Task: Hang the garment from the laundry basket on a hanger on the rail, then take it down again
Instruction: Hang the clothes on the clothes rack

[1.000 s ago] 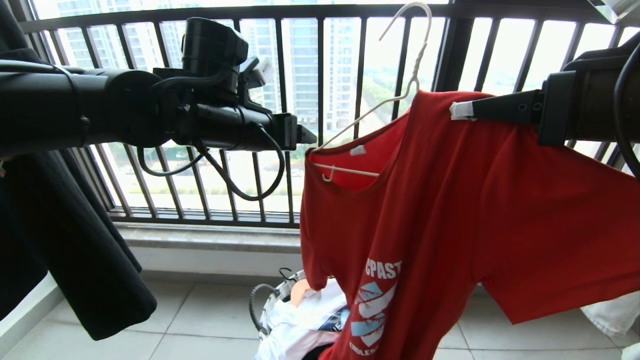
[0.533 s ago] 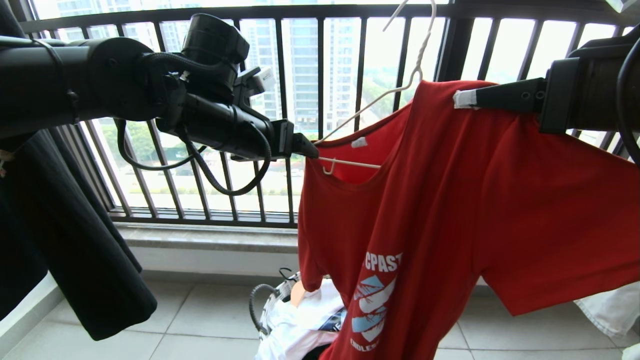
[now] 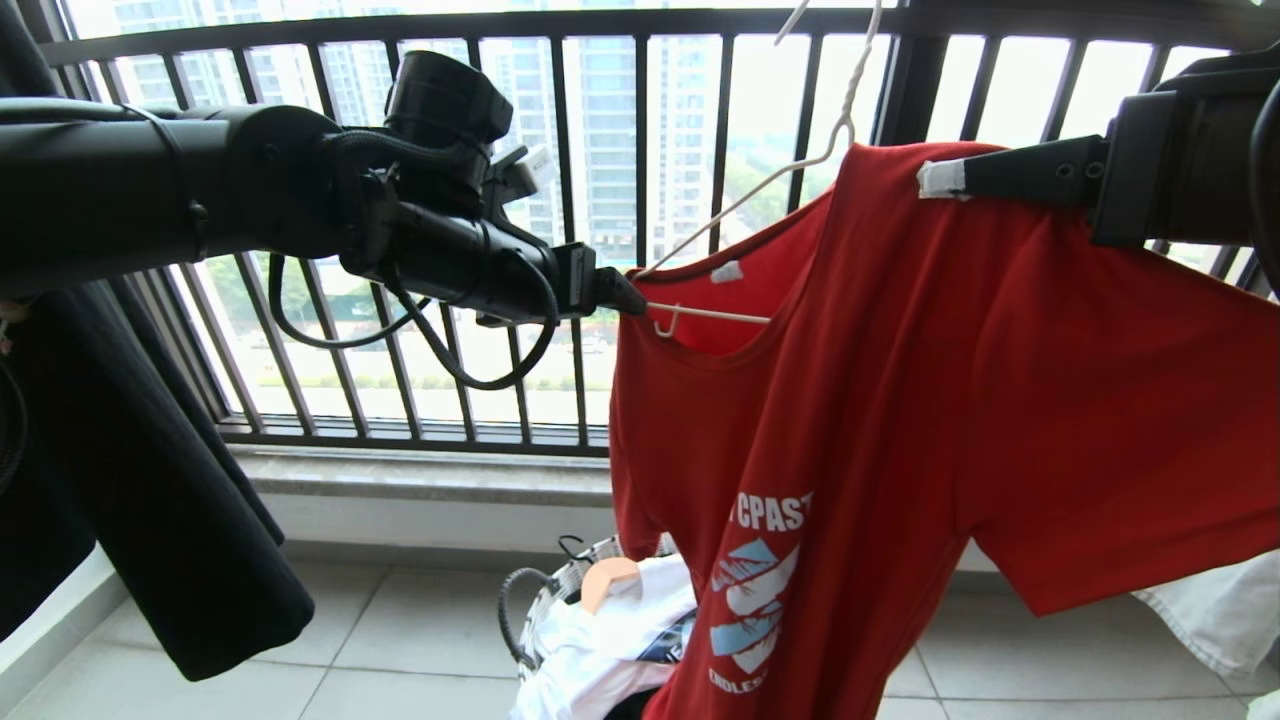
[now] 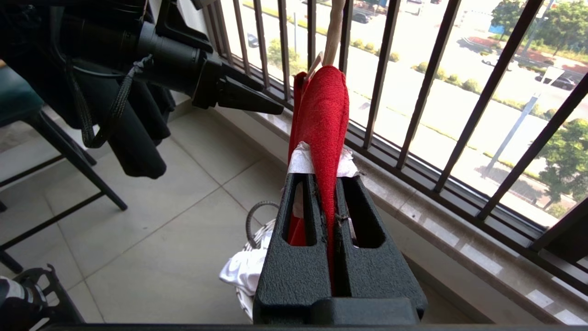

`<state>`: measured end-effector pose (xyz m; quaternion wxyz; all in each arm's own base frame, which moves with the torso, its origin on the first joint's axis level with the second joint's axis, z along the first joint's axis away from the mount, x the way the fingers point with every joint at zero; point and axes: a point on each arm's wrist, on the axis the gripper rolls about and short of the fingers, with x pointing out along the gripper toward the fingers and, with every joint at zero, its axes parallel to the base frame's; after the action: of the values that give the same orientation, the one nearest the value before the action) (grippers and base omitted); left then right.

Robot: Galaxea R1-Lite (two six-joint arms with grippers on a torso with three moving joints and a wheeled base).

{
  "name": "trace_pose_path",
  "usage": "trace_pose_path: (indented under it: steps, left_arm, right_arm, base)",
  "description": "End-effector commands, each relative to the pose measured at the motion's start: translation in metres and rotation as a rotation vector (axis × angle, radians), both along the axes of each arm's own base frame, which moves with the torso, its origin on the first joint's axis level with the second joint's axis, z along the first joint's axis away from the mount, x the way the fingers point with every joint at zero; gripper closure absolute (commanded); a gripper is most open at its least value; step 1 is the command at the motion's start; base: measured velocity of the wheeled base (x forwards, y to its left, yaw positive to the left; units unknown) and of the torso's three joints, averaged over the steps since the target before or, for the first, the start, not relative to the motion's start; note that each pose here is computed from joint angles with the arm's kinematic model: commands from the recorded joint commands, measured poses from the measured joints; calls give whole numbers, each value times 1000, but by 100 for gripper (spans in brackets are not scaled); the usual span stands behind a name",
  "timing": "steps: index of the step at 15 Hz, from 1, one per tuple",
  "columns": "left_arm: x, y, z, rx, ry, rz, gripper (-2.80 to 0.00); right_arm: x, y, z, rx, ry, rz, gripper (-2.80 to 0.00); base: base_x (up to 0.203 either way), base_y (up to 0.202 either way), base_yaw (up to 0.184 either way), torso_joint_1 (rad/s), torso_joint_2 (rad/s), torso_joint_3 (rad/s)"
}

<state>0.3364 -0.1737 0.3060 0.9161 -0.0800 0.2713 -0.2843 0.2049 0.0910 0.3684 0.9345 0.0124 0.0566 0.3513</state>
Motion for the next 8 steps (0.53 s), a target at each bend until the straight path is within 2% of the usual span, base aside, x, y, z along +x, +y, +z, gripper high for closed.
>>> trace_pose_path:
  steps: [1, 8]
  left_arm:
    - [5, -2, -5, -1, 8, 3, -280]
    - [9, -4, -9, -1, 11, 4, -280]
  right_arm:
    - [-4, -1, 2, 4, -9, 3, 0]
    - [-13, -5, 11, 15, -44, 8, 0]
  base:
    - [0, 0, 0, 0, 0, 0]
    - [0, 0, 0, 0, 0, 0]
